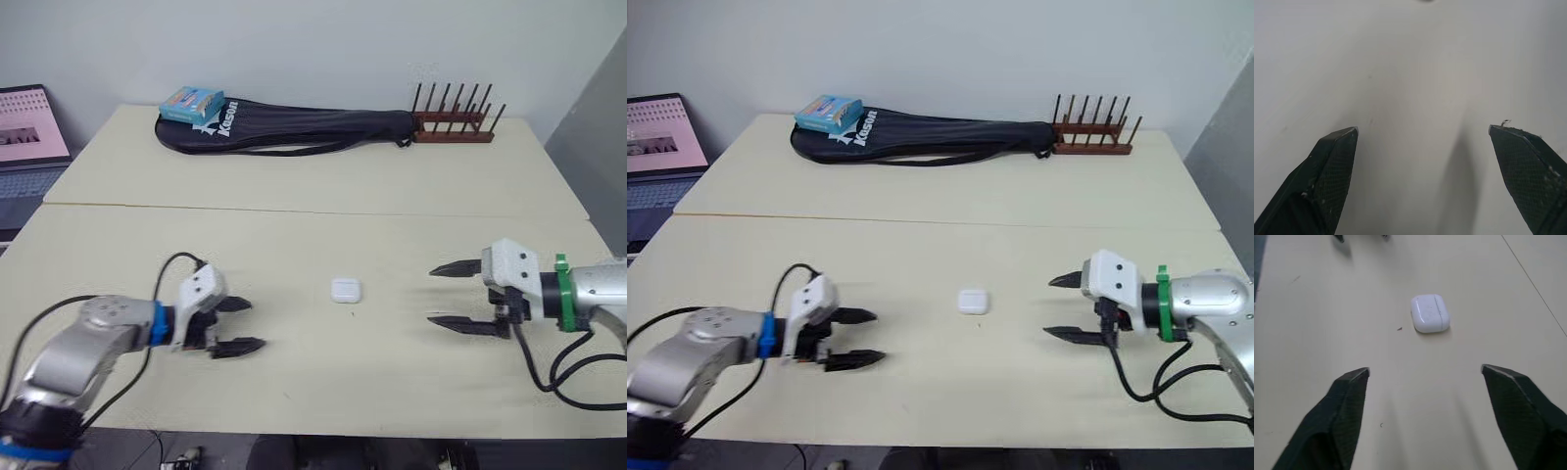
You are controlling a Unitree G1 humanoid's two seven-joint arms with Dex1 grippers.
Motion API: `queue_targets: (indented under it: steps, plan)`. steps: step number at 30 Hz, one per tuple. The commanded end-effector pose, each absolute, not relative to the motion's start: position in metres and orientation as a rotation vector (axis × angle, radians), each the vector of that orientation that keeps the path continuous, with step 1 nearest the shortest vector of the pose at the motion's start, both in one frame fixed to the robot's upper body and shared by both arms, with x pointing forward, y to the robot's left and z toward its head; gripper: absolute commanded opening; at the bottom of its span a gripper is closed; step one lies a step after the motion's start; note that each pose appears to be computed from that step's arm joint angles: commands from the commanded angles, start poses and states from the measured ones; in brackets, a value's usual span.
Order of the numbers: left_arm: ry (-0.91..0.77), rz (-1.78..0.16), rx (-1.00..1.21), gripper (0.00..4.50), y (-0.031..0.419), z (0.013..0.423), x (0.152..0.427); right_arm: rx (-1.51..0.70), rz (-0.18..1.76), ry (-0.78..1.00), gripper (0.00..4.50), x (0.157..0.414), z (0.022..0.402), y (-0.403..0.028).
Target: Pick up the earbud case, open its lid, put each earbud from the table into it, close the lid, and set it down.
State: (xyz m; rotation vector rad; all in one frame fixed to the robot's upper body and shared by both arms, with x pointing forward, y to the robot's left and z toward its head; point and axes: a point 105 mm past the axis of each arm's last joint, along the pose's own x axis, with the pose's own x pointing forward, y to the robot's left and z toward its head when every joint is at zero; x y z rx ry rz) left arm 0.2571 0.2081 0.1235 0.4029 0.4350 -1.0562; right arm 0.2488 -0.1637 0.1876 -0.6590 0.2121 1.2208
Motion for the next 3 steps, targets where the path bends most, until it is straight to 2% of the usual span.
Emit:
queue_targets:
  steps: [1,3]
  plan:
    - [0.294,-1.044,0.504,4.5,0.2082,0.1529,0.2539,-0.724,1.249,0.169,4.48,0.2481,0.2008,-0.1709]
    - [0.25,-1.03,0.497,4.5,0.2076,0.1587,0.2553,-0.742,1.246,0.168,4.48,0.2525,0.2004,-0.1739]
